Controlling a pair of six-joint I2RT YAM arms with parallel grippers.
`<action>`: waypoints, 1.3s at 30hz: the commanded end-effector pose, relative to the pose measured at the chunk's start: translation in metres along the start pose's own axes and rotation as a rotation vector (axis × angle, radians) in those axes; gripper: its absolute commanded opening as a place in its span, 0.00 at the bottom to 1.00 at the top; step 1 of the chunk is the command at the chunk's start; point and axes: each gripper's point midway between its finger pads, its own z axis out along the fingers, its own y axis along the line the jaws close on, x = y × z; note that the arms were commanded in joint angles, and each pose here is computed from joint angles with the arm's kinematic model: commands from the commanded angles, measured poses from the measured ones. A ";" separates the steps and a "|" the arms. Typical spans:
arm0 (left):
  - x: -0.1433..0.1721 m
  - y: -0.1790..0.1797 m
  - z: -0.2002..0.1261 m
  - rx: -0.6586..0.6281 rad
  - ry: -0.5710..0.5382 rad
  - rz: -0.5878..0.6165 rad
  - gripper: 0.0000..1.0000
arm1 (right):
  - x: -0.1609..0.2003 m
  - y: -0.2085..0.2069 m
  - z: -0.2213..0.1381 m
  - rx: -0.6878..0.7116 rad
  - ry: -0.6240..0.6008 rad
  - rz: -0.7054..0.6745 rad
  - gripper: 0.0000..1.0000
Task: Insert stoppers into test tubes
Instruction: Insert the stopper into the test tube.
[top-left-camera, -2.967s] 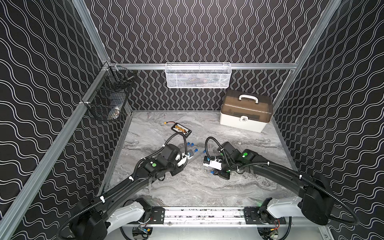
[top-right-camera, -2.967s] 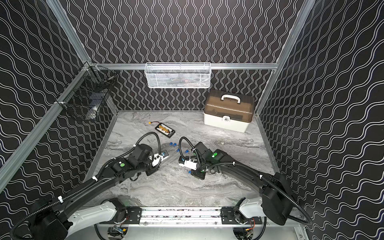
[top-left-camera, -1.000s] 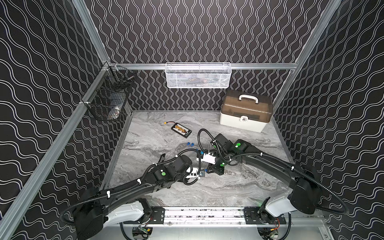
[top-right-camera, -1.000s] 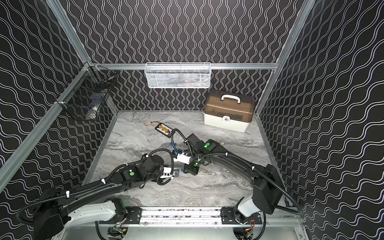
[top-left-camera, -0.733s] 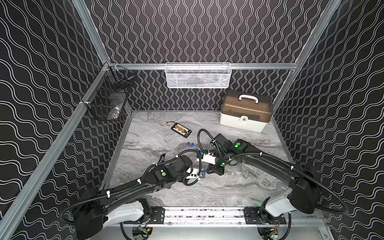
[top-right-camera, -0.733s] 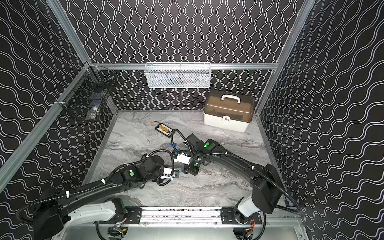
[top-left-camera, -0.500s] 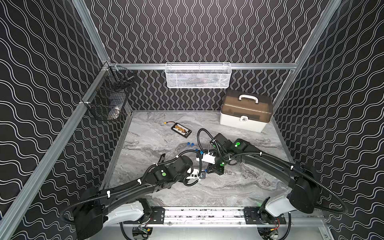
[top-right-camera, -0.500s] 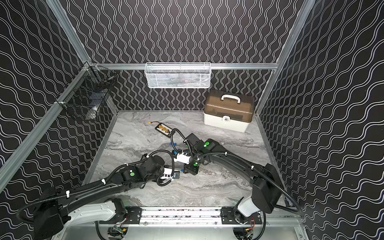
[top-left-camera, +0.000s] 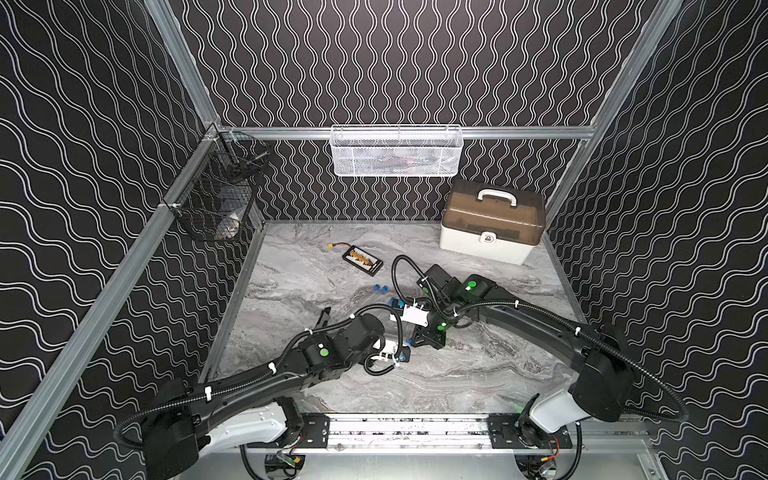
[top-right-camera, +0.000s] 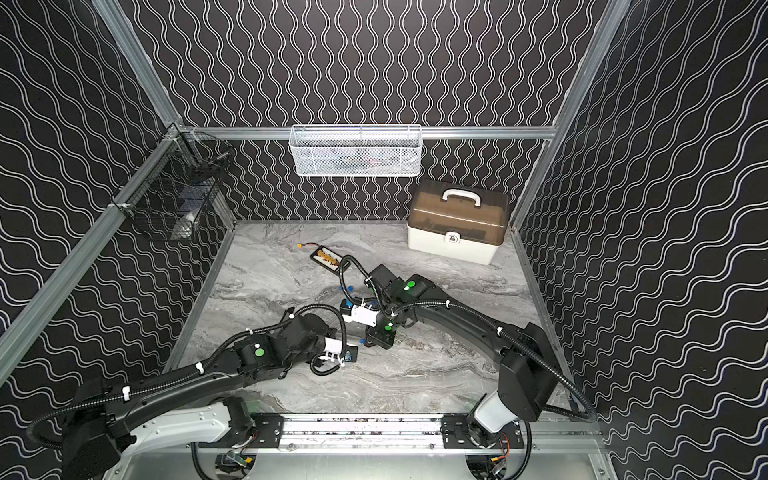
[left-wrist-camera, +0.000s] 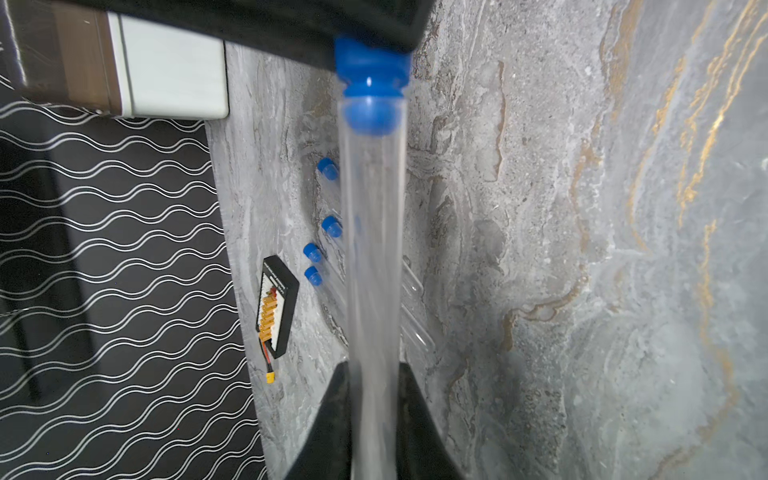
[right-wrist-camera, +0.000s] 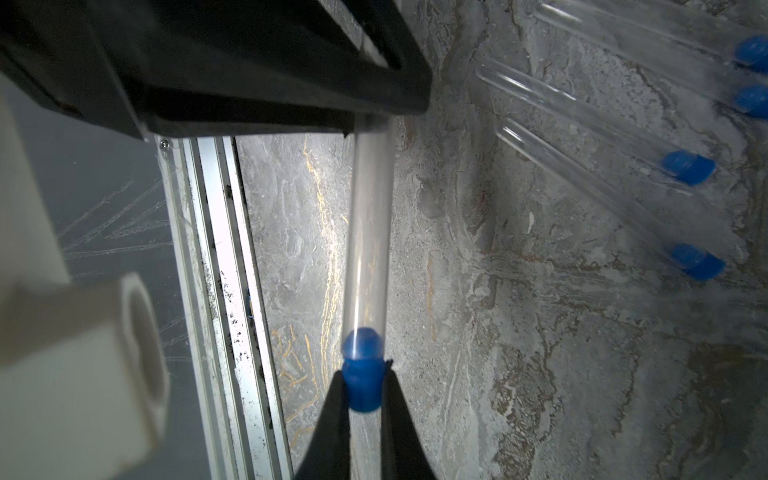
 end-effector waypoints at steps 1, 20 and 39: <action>-0.049 0.019 -0.014 -0.053 -0.246 0.049 0.00 | -0.044 -0.003 -0.007 -0.006 -0.170 -0.054 0.03; -0.073 0.025 -0.032 -0.032 -0.382 -0.017 0.00 | -0.075 0.011 -0.036 -0.042 -0.331 -0.057 0.00; -0.086 0.037 -0.041 -0.059 -0.435 -0.029 0.00 | -0.104 0.006 -0.049 -0.038 -0.432 -0.030 0.00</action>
